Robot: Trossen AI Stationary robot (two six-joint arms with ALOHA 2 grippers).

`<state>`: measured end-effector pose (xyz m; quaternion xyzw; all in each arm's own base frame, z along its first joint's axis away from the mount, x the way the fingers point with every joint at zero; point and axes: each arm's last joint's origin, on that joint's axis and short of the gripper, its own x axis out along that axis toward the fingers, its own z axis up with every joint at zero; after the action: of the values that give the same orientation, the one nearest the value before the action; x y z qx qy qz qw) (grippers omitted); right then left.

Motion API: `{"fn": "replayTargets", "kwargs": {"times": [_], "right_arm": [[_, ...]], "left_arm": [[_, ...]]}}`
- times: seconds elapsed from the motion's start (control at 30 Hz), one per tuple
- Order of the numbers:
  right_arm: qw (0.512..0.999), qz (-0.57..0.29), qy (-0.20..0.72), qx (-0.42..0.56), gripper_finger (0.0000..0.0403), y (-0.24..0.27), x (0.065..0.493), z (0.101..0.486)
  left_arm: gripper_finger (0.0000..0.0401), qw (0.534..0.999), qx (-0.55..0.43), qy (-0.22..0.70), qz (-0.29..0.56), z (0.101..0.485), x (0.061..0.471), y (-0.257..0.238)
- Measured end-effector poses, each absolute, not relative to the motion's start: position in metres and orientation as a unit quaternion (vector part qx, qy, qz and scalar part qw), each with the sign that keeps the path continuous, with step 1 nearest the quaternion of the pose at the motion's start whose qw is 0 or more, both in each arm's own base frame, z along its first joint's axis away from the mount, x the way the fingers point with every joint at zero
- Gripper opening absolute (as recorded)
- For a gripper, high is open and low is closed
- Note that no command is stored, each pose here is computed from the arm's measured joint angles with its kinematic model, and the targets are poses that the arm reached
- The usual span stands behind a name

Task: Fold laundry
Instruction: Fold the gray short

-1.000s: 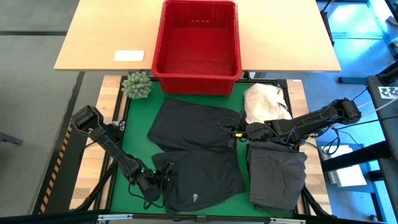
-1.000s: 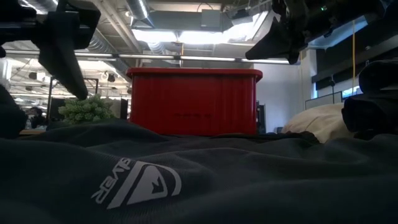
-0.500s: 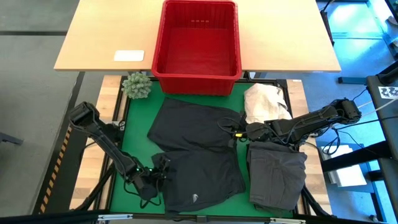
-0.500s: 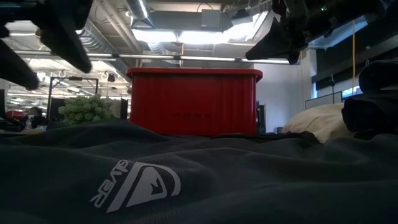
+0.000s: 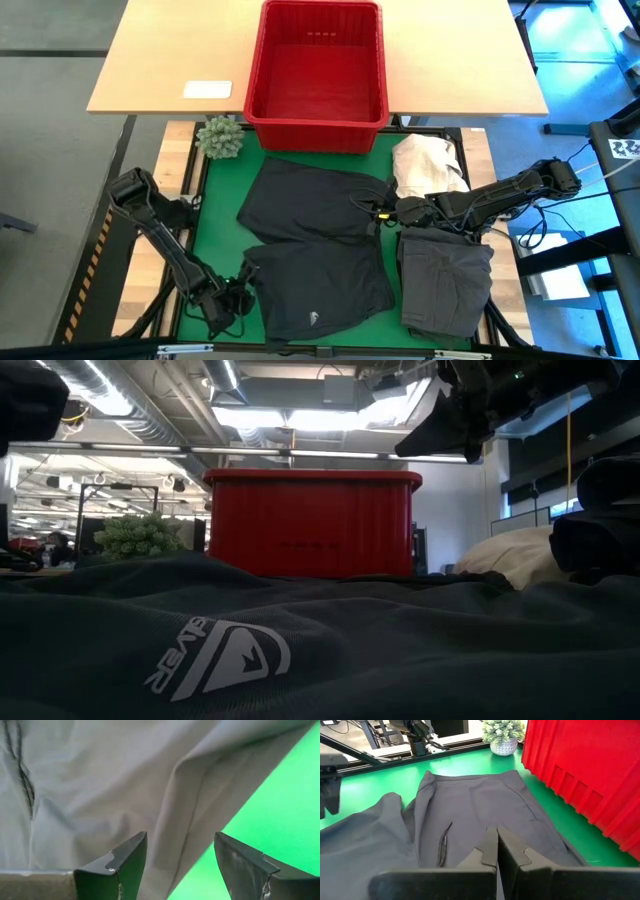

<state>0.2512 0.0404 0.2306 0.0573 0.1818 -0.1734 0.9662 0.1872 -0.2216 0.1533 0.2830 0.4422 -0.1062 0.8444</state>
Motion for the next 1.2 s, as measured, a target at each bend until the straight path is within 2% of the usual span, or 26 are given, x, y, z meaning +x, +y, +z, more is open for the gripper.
{"fn": "replayTargets", "kwargs": {"times": [0.43,0.93,1.2], "right_arm": [[0.966,-0.171,0.18,0.077,0.0,0.041,0.251,0.231],[0.964,-0.175,0.175,0.099,0.0,0.041,0.251,0.231],[0.963,-0.176,0.174,0.104,0.0,0.041,0.251,0.231]], "left_arm": [[0.0224,0.835,0.282,0.456,-0.125,0.144,0.181,-0.229],[0.0224,0.843,0.277,0.436,-0.149,0.147,0.205,-0.221],[0.0224,0.84,0.262,0.448,-0.158,0.146,0.195,-0.227]]}}
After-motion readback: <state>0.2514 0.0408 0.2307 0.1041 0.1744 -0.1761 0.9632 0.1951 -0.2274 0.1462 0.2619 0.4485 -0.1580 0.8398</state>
